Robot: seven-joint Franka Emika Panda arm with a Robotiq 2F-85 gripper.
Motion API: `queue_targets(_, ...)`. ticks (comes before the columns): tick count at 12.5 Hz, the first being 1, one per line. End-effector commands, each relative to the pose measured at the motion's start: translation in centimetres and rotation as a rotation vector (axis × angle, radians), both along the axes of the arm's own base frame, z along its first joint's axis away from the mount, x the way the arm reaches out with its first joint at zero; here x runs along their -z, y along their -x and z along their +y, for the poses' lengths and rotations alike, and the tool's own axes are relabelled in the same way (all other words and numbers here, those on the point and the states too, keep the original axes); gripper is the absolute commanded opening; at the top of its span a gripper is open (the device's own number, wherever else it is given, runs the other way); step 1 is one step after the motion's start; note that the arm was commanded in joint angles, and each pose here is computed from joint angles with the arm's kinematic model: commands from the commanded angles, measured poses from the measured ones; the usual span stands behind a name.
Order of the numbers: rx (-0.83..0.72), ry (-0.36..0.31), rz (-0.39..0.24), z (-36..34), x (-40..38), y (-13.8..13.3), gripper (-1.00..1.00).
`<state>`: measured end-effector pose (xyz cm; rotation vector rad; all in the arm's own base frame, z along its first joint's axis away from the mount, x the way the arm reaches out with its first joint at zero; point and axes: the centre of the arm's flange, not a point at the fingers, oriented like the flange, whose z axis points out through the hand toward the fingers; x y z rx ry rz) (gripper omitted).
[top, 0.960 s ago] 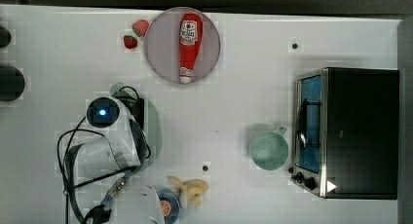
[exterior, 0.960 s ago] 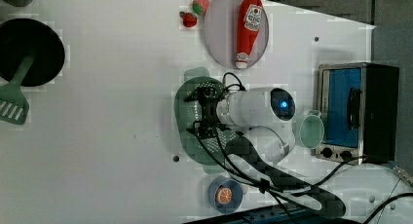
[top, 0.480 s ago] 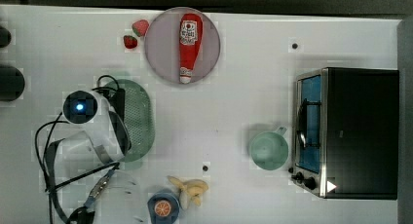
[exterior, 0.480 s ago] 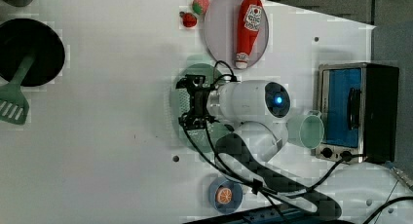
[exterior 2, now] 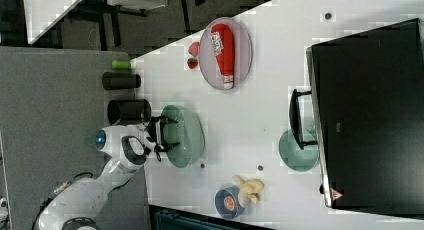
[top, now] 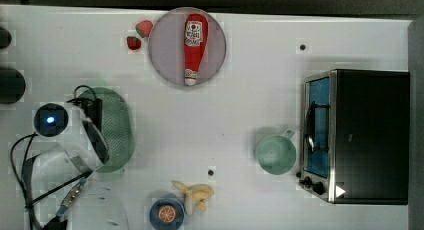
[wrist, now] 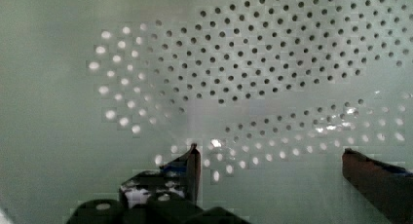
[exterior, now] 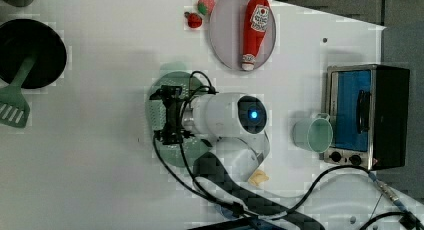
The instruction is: Drag strainer right to left.
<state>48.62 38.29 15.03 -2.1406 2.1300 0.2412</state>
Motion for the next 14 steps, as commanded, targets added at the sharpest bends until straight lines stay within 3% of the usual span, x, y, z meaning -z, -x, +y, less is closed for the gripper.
queue_targets(1, 0.092, -0.012, 0.003, 1.3, -0.6, -0.8, 1.0)
queue_targets(9, 0.015, -0.016, -0.007, 4.0, -3.2, -0.4, 1.0)
queue_targets(14, -0.295, 0.082, 0.001, 0.2, -16.0, -1.4, 1.0)
